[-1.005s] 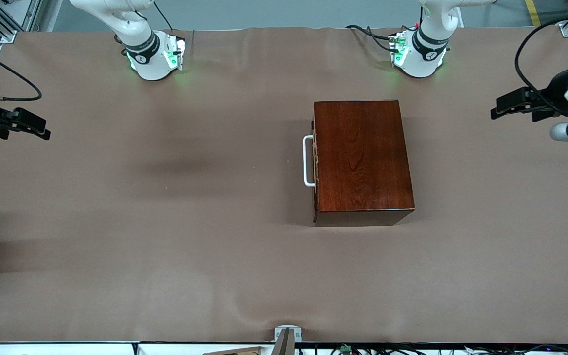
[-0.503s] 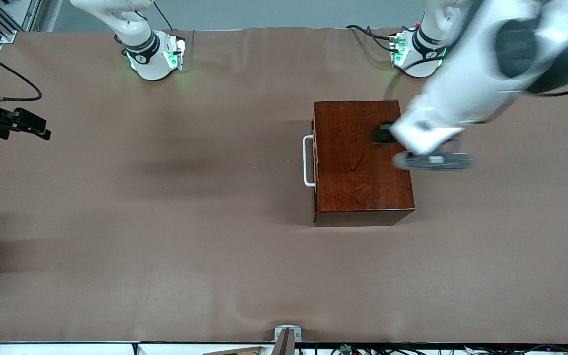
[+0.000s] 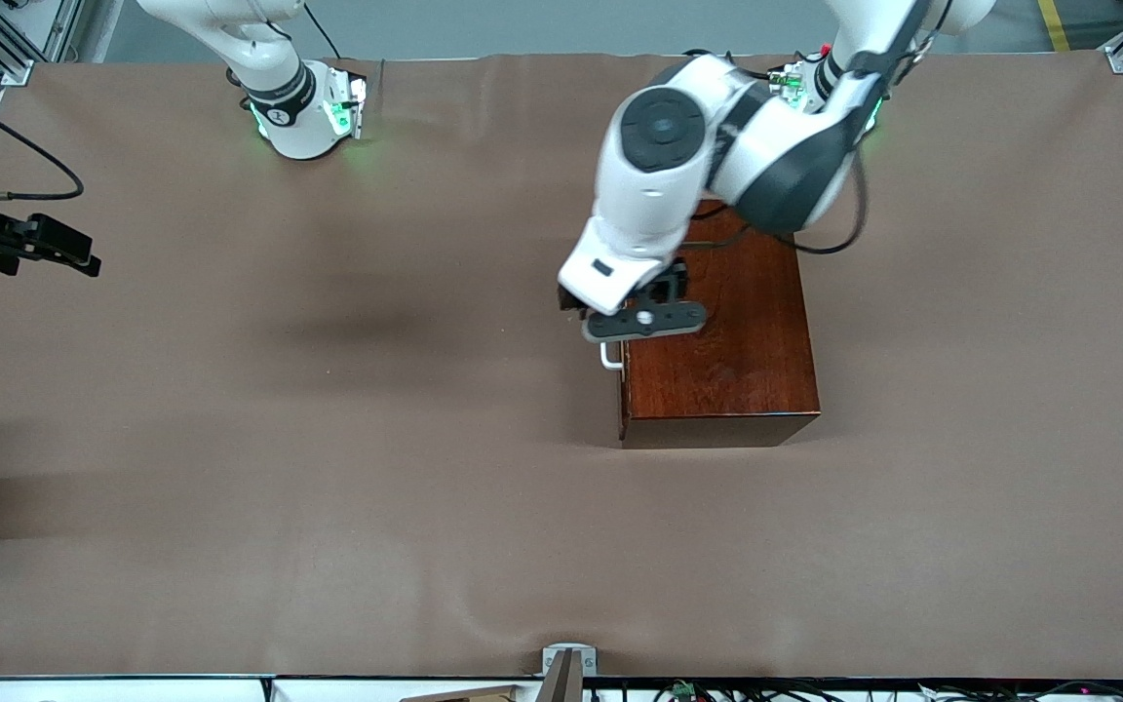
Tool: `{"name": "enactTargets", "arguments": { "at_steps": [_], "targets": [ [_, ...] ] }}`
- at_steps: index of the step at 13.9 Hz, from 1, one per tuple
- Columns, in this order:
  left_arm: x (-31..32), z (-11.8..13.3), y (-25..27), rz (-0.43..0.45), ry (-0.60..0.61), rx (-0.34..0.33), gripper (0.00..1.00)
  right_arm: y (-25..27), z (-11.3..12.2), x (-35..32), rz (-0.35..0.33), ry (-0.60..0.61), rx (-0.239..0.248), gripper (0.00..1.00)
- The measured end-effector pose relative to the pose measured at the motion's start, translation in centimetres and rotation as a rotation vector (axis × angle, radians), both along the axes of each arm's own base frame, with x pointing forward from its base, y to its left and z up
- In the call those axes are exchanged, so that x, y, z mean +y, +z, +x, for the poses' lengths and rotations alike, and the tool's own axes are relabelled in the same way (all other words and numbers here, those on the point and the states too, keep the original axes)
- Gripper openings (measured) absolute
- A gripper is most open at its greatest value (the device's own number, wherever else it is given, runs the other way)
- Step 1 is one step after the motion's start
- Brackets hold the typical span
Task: Open drawer, take yellow block, close drawer
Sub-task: 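Move the left gripper to the white drawer handle of the box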
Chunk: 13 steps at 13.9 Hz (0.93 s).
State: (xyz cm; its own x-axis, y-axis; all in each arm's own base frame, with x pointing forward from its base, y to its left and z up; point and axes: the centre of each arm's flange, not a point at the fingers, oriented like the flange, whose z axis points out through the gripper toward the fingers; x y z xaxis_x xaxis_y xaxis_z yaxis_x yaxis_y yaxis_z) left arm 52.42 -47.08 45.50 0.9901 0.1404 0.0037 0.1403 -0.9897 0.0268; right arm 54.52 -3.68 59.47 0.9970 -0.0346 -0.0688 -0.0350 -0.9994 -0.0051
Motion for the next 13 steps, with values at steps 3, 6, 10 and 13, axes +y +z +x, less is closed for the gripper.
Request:
{"name": "enactTargets", "arguments": {
  "at_steps": [3, 6, 10, 13],
  "targets": [
    [-3.1, -1.5, -4.0, 0.055, 0.033, -0.006, 1.00, 0.0, 0.0, 0.0, 0.000, 0.000, 0.000, 1.00],
    [-4.9, -2.6, -8.2, 0.130, 0.025, -0.010, 1.00, 0.0, 0.0, 0.0, 0.000, 0.000, 0.000, 1.00],
    [-6.4, -3.6, -12.1, 0.208, 0.004, -0.026, 1.00, 0.0, 0.0, 0.0, 0.000, 0.000, 0.000, 1.00],
    [-6.3, -3.5, -12.6, 0.215, 0.006, -0.024, 1.00, 0.0, 0.0, 0.0, 0.000, 0.000, 0.000, 1.00]
  ]
}}
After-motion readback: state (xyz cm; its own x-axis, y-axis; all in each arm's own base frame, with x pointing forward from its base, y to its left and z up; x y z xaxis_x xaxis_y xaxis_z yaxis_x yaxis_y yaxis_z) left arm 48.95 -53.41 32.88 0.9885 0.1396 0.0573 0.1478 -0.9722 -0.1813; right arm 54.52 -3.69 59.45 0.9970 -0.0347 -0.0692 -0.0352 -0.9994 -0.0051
